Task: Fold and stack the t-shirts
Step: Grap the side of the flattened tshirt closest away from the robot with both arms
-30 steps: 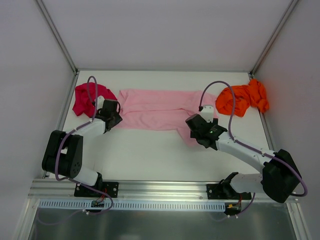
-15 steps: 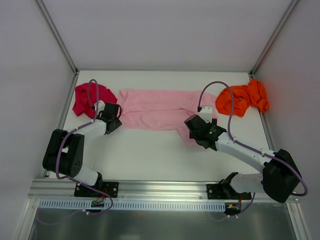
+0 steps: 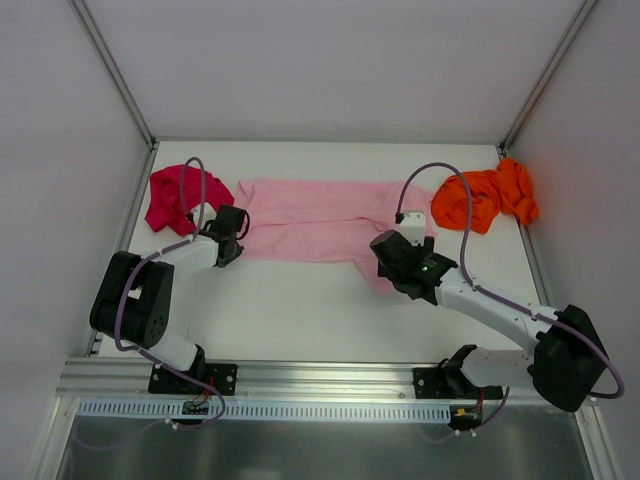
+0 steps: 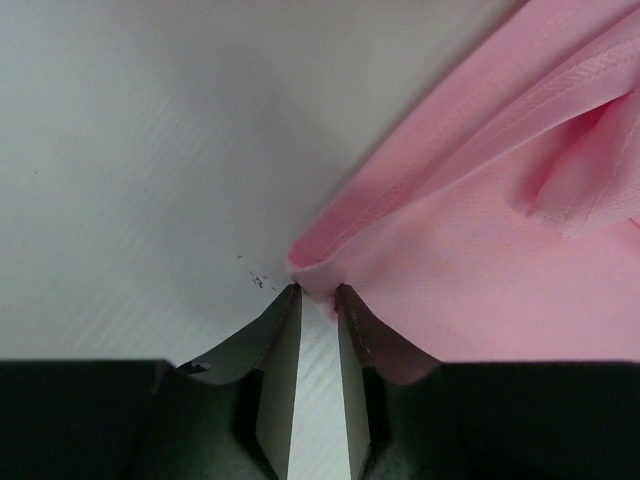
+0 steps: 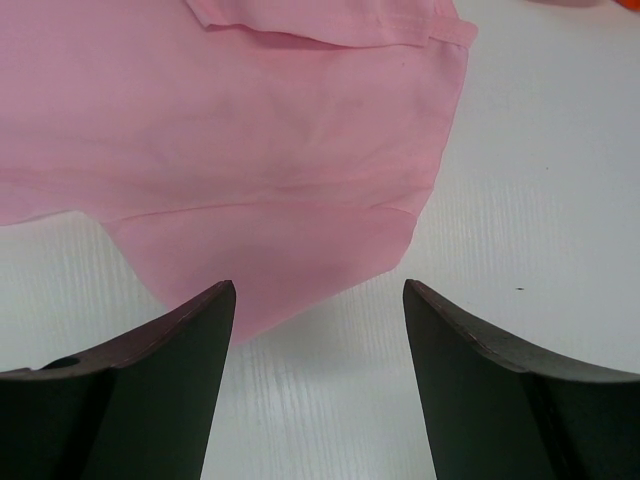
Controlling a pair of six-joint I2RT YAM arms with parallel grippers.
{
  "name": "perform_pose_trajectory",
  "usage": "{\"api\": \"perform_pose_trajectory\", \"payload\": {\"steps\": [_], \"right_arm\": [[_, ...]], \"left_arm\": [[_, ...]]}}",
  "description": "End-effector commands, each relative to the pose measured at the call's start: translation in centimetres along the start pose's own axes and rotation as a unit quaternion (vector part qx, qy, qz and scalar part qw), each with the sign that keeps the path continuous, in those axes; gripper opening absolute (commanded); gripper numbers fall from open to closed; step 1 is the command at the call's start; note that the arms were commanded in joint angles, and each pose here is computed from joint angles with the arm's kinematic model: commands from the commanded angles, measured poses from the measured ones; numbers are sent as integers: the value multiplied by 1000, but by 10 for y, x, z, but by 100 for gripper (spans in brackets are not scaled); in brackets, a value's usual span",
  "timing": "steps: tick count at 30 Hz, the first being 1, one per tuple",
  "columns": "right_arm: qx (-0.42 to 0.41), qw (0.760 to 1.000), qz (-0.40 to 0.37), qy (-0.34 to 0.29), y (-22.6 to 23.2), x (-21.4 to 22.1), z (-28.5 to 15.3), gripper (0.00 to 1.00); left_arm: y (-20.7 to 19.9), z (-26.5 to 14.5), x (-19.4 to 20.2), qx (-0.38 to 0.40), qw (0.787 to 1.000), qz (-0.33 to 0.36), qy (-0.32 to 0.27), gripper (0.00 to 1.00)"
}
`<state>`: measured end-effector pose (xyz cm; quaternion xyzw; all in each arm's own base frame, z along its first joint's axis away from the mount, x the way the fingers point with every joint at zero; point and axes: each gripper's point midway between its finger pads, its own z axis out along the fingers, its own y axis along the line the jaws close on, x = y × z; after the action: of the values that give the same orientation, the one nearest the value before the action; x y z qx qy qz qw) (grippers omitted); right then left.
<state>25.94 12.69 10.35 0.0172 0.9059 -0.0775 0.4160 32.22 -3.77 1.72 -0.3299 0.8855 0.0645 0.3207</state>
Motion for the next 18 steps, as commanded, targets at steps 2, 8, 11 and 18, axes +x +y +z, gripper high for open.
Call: {"api": "perform_pose_trajectory", "payload": {"steps": [2,8,11,18], "right_arm": [[7,999,19,-25,-4,-12,-7,73],[5,1000,10,-24,0,-11,-7,73],[8,1000,8,-18,3,-7,-4,73],[16,999,26,-18,8,8,-1,73]], "left_arm": [[-2,-3,-6,-7,1000,-2,-14,17],[-4,-4,-7,0,1000,0,-16,0],[-7,-9,-7,10,1000,4,-28,0],[-23,-36,-18,40,997,13,-70,0]]}}
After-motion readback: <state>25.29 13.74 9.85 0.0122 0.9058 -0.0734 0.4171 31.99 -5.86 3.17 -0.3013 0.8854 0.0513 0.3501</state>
